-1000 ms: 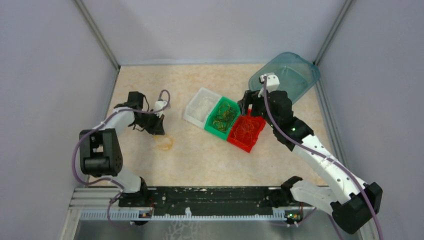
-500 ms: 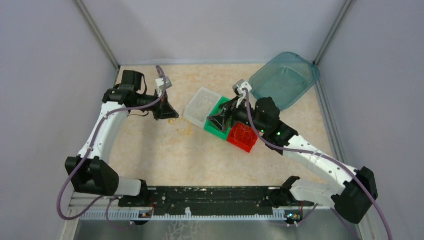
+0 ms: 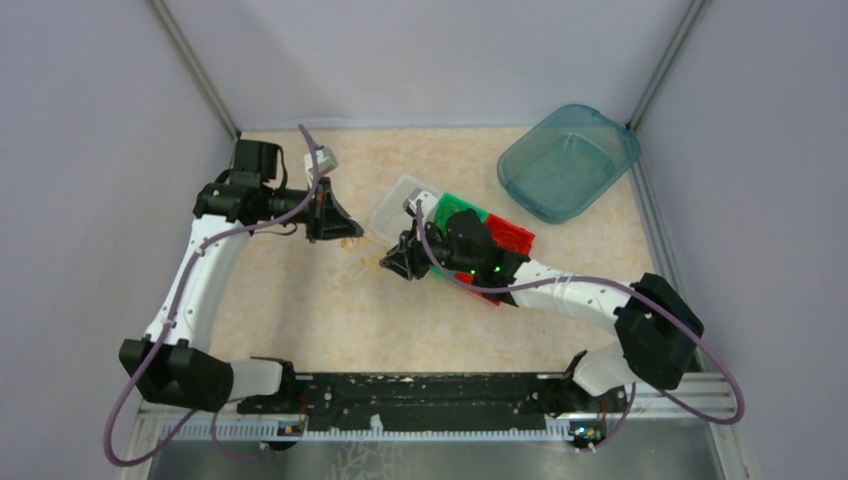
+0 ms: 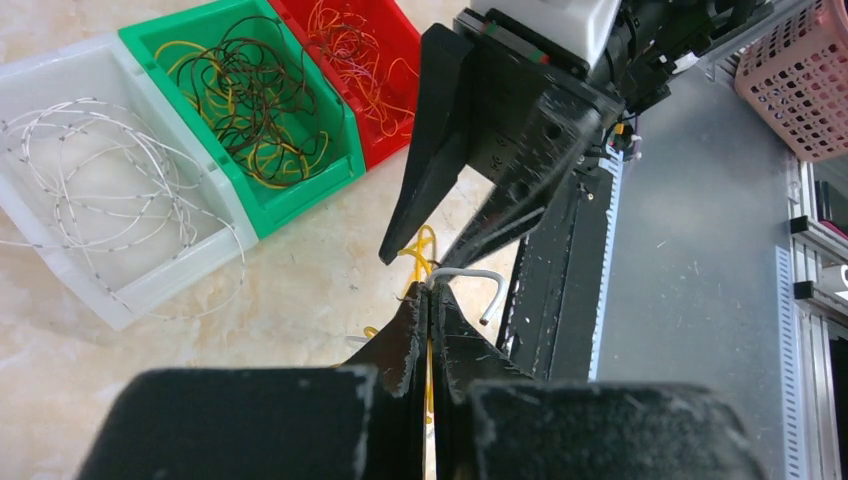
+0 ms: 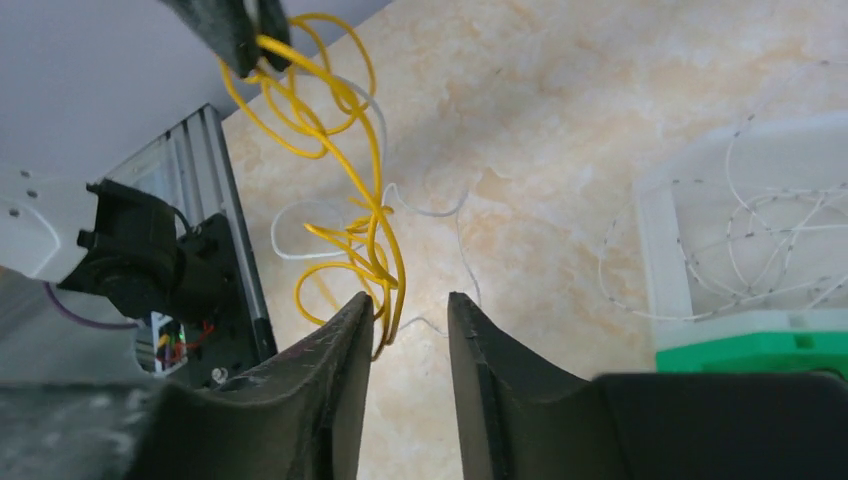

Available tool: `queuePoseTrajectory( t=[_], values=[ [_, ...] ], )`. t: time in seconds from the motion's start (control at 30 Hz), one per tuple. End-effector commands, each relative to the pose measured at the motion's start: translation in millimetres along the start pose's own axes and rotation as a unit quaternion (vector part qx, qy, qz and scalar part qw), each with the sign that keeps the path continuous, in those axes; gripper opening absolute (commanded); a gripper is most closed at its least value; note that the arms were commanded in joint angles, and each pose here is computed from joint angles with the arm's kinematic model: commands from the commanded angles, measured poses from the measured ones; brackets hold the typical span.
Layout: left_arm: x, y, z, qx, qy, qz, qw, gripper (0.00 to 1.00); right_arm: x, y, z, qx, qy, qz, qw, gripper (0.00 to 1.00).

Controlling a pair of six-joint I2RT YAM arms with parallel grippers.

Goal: Untangle the cables
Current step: Untie the cable.

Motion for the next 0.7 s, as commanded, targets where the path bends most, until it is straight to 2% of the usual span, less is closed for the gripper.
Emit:
queuePoseTrajectory(
  t=[0.0,0.1,0.13,0.17,0.27,0.3,0.33,0.4,0.43,0.67],
  values=[
    [-1,2,-12,0.016,-0.011,-0.010,1.000,0.00,-52,0,5,0.013,0.005,-0.117,0.993,0.25],
    [-1,2,-12,0.018,-0.014,-0.011,1.000,0.00,-57,5,9,0.006,0.009,-0.131,0.991,0.04],
    [0,2,-11,0.015,-0.016,-0.010,1.000,0.01,-59,6,10,0.005,0.009,-0.134,0.991,0.00],
    [2,2,-9,0.009,-0.017,-0.007,1.000,0.08,-61,9,11,0.006,0.010,-0.138,0.990,0.00],
    [11,0,4,-0.023,-0.015,0.008,1.000,0.60,-65,20,13,0.011,0.013,-0.150,0.988,0.00],
    [14,0,7,-0.034,-0.013,0.014,0.999,0.73,-66,24,13,0.016,0.015,-0.150,0.988,0.00],
    [18,1,10,-0.045,-0.014,0.019,0.999,0.83,-66,28,11,0.023,0.015,-0.149,0.988,0.00],
    [23,1,10,-0.050,-0.025,0.022,0.998,0.95,-70,39,10,0.026,0.009,-0.157,0.987,0.00],
    [25,1,10,-0.051,-0.034,0.021,0.998,0.99,-71,44,9,0.027,0.002,-0.162,0.986,0.00],
    [59,-8,10,-0.022,-0.070,0.026,0.997,0.99,-101,65,21,-0.026,-0.037,-0.210,0.977,0.00]
  ],
)
Point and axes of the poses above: each gripper's point midway between its finger pads, its own y axis back along the fingers, its own z axis along the line the jaws close on, x = y × z, the point moved 5 cm from there along y, back along the fingers, and after that the axes turned 2 degrees about y, right-handed, at the moved point
